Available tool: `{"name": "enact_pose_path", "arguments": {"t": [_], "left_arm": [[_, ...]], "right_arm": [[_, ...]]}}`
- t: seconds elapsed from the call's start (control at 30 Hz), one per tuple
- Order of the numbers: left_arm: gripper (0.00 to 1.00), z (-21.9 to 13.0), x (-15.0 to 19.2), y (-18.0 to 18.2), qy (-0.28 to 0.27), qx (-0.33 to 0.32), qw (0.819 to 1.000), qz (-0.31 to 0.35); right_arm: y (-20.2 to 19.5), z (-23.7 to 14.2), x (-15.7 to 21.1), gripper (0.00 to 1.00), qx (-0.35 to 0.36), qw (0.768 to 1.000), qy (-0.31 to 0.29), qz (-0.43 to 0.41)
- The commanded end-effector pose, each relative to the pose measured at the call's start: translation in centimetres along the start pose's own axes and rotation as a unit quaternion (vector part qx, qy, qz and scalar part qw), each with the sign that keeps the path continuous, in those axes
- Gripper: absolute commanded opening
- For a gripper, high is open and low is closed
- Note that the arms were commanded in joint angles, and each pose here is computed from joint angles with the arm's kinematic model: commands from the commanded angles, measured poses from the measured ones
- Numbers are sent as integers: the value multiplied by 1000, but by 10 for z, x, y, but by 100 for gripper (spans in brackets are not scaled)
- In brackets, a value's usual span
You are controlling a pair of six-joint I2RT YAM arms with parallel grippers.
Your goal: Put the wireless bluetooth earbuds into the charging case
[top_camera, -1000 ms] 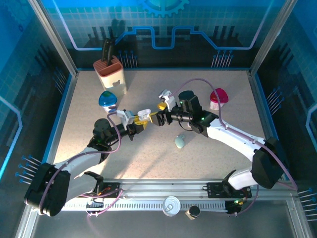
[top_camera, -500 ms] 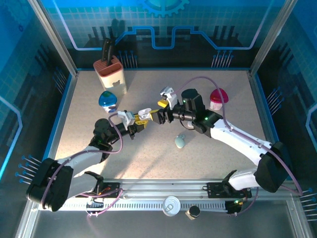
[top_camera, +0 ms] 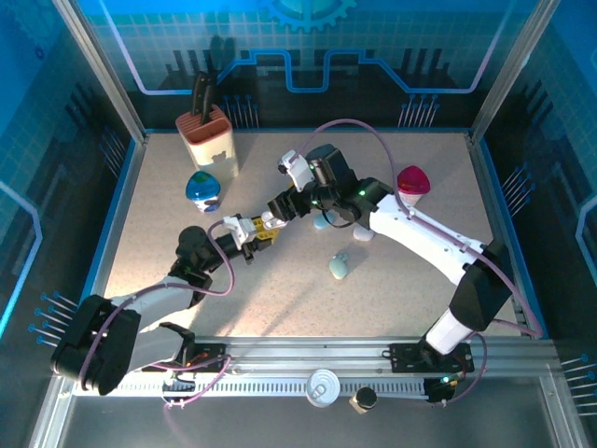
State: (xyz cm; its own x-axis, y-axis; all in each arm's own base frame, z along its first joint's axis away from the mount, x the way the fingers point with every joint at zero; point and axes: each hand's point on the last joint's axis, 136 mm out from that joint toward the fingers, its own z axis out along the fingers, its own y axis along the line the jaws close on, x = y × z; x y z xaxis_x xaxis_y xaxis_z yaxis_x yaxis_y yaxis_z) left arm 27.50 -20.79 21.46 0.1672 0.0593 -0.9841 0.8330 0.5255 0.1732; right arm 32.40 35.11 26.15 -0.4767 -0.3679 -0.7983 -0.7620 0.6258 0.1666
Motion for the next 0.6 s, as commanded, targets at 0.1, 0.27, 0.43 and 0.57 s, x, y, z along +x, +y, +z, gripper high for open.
{"name": "enact_pose_path", "arguments": {"t": [0.1, 0.27, 0.43, 0.57], "left_arm": [[12, 0, -17, 9, -31, -24, 999, -6], [12, 3, -22, 11, -36, -18, 999, -35], [12, 5, -24, -10, -28, 50, 998, -41], [11, 4, -30, -38, -20, 147, 987, -67]], "right_arm": [[8, -25, 44, 74, -6, 994, 107, -20], [9, -46, 47, 74, -17, 995, 97, -19], [14, -69, 32, 74, -59, 997, 13, -39], [23, -74, 41, 74, -86, 989, -15, -122]]}}
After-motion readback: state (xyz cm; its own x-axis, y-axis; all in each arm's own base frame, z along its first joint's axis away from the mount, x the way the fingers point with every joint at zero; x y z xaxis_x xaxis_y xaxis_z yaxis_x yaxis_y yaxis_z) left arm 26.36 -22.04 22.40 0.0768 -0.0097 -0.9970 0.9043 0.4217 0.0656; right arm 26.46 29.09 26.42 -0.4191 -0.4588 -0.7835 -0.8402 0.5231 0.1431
